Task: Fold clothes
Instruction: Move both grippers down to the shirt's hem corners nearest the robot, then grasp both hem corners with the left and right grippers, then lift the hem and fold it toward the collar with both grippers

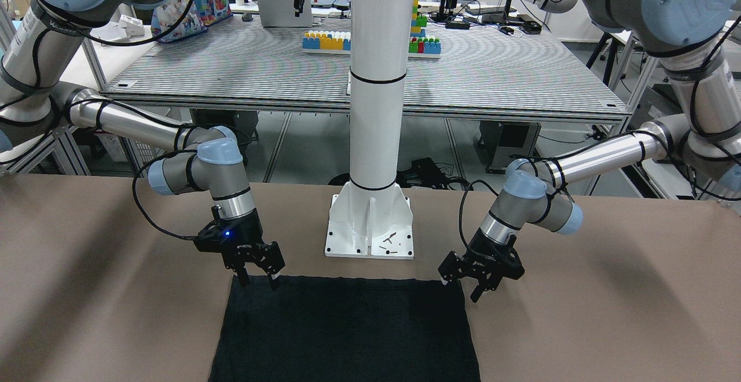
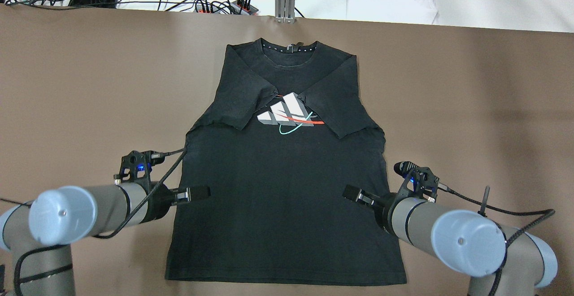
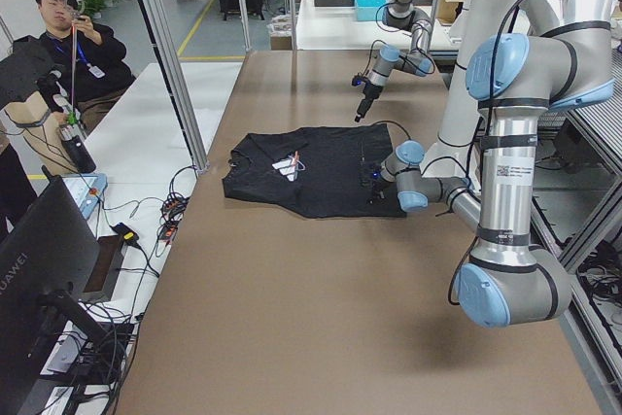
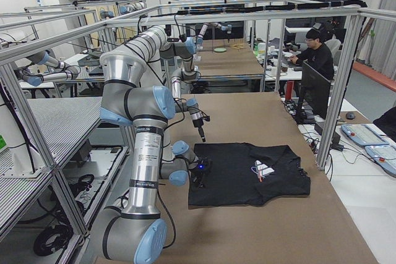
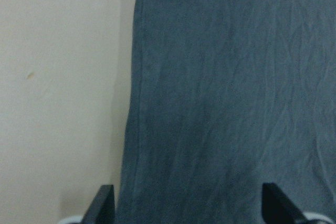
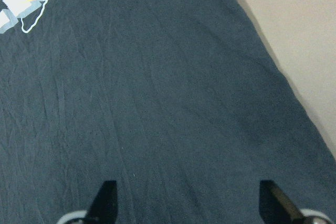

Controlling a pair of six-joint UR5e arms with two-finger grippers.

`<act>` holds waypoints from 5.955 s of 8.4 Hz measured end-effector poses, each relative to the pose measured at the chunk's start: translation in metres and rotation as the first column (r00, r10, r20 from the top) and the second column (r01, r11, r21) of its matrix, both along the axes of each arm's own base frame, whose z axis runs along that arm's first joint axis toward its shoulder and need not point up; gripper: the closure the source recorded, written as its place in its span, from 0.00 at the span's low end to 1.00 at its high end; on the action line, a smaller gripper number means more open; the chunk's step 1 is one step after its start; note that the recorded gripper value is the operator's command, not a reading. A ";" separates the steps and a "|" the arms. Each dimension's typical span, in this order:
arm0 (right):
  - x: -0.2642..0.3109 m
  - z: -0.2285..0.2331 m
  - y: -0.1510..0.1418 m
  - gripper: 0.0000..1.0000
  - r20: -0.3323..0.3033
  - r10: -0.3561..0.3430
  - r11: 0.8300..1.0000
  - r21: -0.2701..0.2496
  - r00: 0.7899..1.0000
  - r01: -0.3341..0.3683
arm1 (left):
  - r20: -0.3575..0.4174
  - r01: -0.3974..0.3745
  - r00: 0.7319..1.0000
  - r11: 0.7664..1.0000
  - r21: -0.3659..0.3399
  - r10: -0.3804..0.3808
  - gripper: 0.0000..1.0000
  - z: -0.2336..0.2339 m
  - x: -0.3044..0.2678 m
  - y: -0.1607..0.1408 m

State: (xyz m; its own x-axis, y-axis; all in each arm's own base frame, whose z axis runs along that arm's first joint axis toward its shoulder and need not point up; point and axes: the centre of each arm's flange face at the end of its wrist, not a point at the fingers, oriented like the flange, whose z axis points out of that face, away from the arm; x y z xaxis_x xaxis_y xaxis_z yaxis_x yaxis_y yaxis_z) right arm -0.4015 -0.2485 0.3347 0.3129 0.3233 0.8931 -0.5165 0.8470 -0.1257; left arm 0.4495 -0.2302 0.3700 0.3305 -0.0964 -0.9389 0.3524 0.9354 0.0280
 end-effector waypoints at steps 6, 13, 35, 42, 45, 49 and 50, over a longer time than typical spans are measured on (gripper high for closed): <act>0.019 0.031 0.037 0.05 0.089 -0.004 1.000 0.013 0.996 0.002 | 0.013 -0.027 1.000 1.000 -0.011 0.027 0.57 0.028 0.012 0.054; 0.018 0.037 0.037 0.05 0.079 -0.004 1.000 0.012 0.997 0.003 | 0.023 -0.033 0.999 0.999 -0.012 0.034 1.00 0.031 0.013 0.056; 0.009 0.066 0.071 1.00 -0.018 -0.070 0.995 0.070 0.997 0.071 | -0.045 -0.053 0.998 0.999 -0.005 0.052 1.00 -0.021 -0.016 0.040; 0.106 -0.010 -0.038 1.00 -0.009 -0.174 0.959 0.225 0.985 0.171 | -0.017 -0.202 0.979 0.979 0.011 0.202 1.00 -0.151 -0.133 -0.111; 0.136 -0.034 -0.026 1.00 0.083 -0.442 0.886 0.198 0.893 0.420 | -0.046 -0.379 0.924 0.925 0.037 0.380 1.00 -0.167 -0.167 -0.113; 0.153 -0.070 0.034 1.00 0.180 -0.715 0.699 0.228 0.676 0.678 | -0.101 -0.605 0.783 0.789 0.108 0.614 1.00 -0.134 -0.207 -0.028; 0.153 -0.072 0.039 1.00 0.183 -0.727 0.686 0.231 0.662 0.690 | -0.106 -0.616 0.772 0.778 0.120 0.627 1.00 -0.124 -0.211 -0.021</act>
